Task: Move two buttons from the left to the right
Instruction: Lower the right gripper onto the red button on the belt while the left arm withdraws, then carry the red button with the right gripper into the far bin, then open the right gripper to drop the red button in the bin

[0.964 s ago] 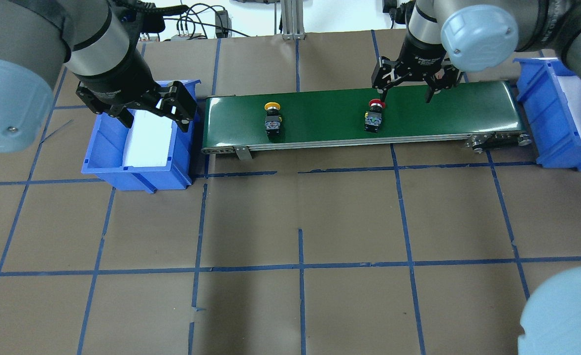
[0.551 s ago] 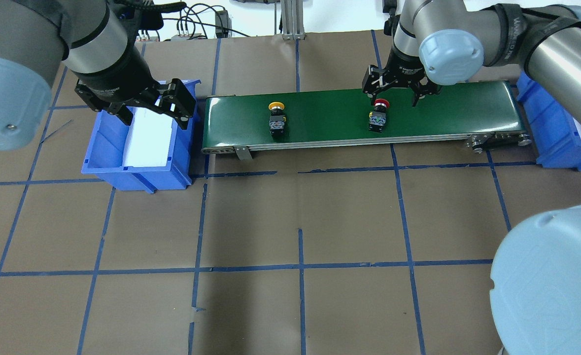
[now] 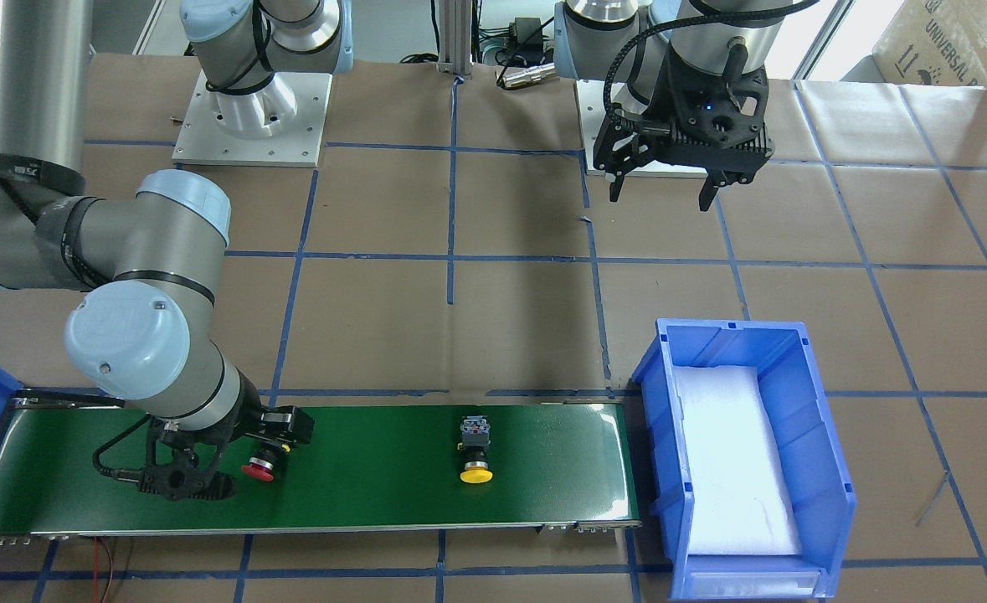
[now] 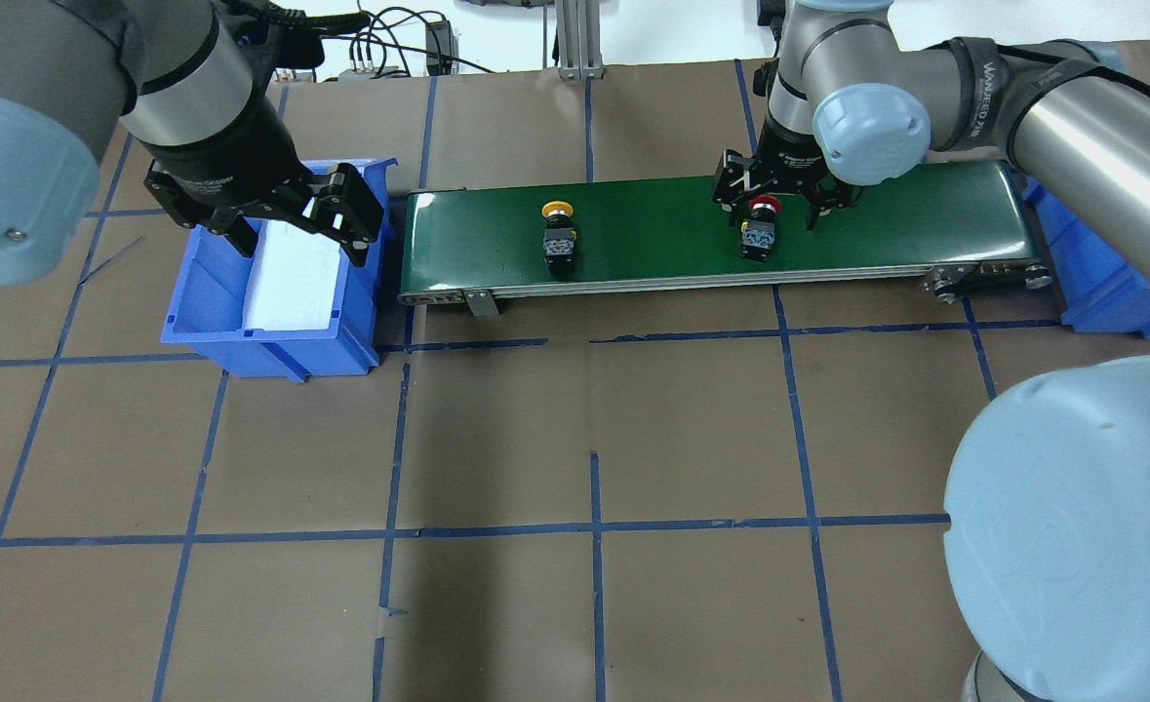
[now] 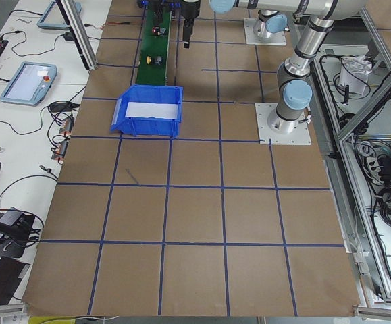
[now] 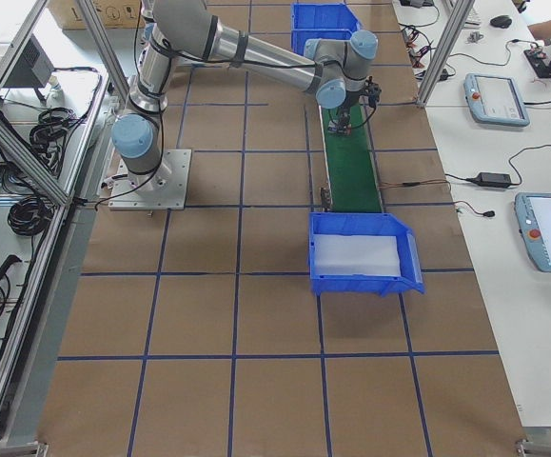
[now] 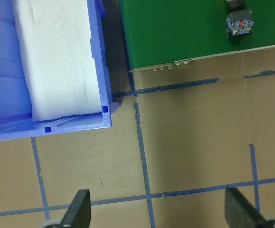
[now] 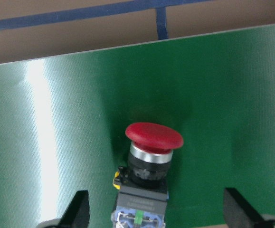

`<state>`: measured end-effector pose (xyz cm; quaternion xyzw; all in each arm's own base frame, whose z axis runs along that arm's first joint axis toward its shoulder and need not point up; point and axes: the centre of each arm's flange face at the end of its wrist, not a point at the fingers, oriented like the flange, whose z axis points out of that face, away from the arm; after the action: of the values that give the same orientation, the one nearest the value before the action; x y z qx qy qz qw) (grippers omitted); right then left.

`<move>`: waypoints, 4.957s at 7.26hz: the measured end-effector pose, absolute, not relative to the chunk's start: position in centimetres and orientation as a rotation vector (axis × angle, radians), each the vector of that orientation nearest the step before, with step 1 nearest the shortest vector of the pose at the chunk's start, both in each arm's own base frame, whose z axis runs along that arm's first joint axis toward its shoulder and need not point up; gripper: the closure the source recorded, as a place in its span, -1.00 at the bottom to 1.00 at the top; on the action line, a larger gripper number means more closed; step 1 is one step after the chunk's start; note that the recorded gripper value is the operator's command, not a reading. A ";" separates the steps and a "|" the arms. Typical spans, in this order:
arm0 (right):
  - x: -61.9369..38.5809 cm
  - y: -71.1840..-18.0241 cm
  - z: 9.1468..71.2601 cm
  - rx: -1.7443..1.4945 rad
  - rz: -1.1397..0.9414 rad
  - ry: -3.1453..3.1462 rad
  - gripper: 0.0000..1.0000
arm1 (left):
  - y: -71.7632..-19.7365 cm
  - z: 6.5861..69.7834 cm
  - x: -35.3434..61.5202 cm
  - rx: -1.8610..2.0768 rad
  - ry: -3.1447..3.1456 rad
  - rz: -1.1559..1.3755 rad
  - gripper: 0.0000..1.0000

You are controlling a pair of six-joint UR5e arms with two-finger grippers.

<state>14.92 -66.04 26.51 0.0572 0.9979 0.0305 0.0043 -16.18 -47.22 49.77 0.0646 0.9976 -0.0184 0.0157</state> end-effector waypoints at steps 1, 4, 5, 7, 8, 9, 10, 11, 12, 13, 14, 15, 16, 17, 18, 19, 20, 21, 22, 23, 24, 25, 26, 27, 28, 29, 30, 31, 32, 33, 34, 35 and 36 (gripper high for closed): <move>14.9 -66.0 26.0 0.183 0.110 3.127 -1.00 | -47.4 49.5 -16.1 0.197 3.102 -0.047 -1.00; 14.8 -65.9 25.1 0.183 0.138 3.133 -0.10 | -47.3 49.2 -15.9 0.185 3.104 -0.038 -1.00; 14.7 -65.9 25.0 0.176 0.142 3.138 0.03 | -47.3 49.1 -15.8 0.182 3.104 -0.035 -1.00; 14.6 -65.9 24.9 0.164 0.143 3.143 0.53 | -47.3 49.0 -15.9 0.179 3.108 -0.031 -1.00; 14.5 -65.9 24.9 0.164 0.154 3.142 0.57 | -47.4 48.9 -15.9 0.177 3.110 -0.029 -1.00; 14.3 -66.0 25.1 0.167 0.165 3.141 0.62 | -47.3 48.8 -15.9 0.176 3.109 -0.028 -1.00; 14.1 -66.4 25.7 0.169 0.158 3.141 0.62 | -47.3 48.9 -15.9 0.175 3.108 -0.028 -1.00; 13.7 -67.0 26.8 0.176 0.145 3.141 0.62 | -47.3 48.9 -15.9 0.175 3.106 -0.029 -1.00; 12.6 -67.8 28.4 0.182 0.142 3.142 0.73 | -47.3 49.0 -15.9 0.173 3.106 -0.029 -1.00; 10.2 -68.7 30.5 0.165 0.139 3.154 0.75 | -47.5 49.3 -15.8 0.163 3.105 -0.030 -1.00; 6.5 -69.4 32.3 0.104 0.129 3.174 0.74 | -47.9 49.5 -15.4 0.143 3.105 -0.035 -1.00; 1.2 -69.8 33.7 0.033 0.113 3.183 0.74 | -48.7 49.9 -14.2 0.097 3.108 -0.035 -1.00; -4.5 -69.9 35.0 -0.019 0.081 3.183 0.75 | -49.8 50.3 -12.2 0.034 3.116 -0.022 -1.00; -10.1 -69.8 36.5 -0.084 0.034 3.191 0.76 | -50.2 50.3 -11.1 -0.001 3.121 -0.001 -1.00; -14.4 -69.6 37.6 -0.142 0.003 3.203 0.76 | -50.2 50.1 -10.8 -0.009 3.123 0.015 -1.00; -18.5 -69.1 37.9 -0.191 -0.018 3.212 0.76 | -50.1 49.8 -11.2 0.000 3.126 0.025 -1.00; -22.9 -68.7 37.0 -0.239 -0.040 3.219 0.76 | -50.1 49.5 -12.4 0.035 3.127 0.029 -1.00; -26.4 -68.7 35.2 -0.266 -0.054 3.222 0.75 | -50.0 49.3 -14.0 0.087 3.125 0.025 -1.00; -28.7 -68.8 33.2 -0.274 -0.052 3.222 0.70 | -50.0 49.4 -15.0 0.124 3.124 0.012 -1.00; -29.9 -69.0 31.1 -0.274 -0.031 3.213 0.65 | -49.9 49.8 -15.2 0.138 3.122 -0.005 -1.00; -30.6 -69.2 29.2 -0.271 -0.002 3.201 0.48 | -50.0 50.1 -15.2 0.138 3.120 -0.016 -1.00; -31.1 -69.2 27.7 -0.265 0.024 3.191 0.32 | -50.0 50.4 -15.2 0.134 3.119 -0.022 -1.00; -31.4 -69.3 26.3 -0.260 0.049 3.182 0.00 | -50.0 50.7 -15.2 0.132 3.117 -0.024 -1.00; -31.6 -69.4 25.5 -0.253 0.062 3.176 -0.96 | -49.7 51.2 -15.2 0.135 3.117 -0.032 -1.00; -31.6 -69.4 25.3 -0.247 0.062 3.172 -0.99 | -49.4 51.7 -15.0 0.136 3.115 -0.045 -1.00; -31.5 -69.4 25.5 -0.244 0.060 3.173 -0.99 | -49.3 52.1 -14.3 0.120 3.108 -0.056 -1.00; -31.5 -69.4 26.1 -0.243 0.058 3.178 -0.99 | -49.5 52.2 -13.5 0.100 3.099 -0.058 -1.00; -31.3 -69.3 27.6 -0.243 0.041 3.189 -0.99 | -49.4 52.1 -13.2 0.094 3.092 -0.053 -1.00; -30.7 -69.1 30.2 -0.248 0.035 3.190 -0.99 | -49.1 51.8 -13.1 0.091 3.088 -0.046 -1.00; -29.1 -69.0 32.9 -0.265 0.053 3.177 -0.99 | -49.0 51.7 -13.1 0.086 3.087 -0.043 -1.00; -26.2 -69.2 35.5 -0.301 0.060 3.170 -0.99 | -48.9 51.6 -13.1 0.082 3.086 -0.040 -1.00; -22.9 -69.6 37.1 -0.345 0.056 3.167 -0.99 | -48.9 51.6 -13.1 0.080 3.086 -0.040 -1.00; -18.9 -70.3 37.8 -0.398 0.056 3.163 -0.99 | -48.9 51.7 -13.1 0.079 3.085 -0.041 -1.00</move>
<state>-18.95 -70.33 37.80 -0.1247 0.9918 0.0174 -0.0232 -13.09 -48.85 51.65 0.0256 0.9992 -0.0133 0.0275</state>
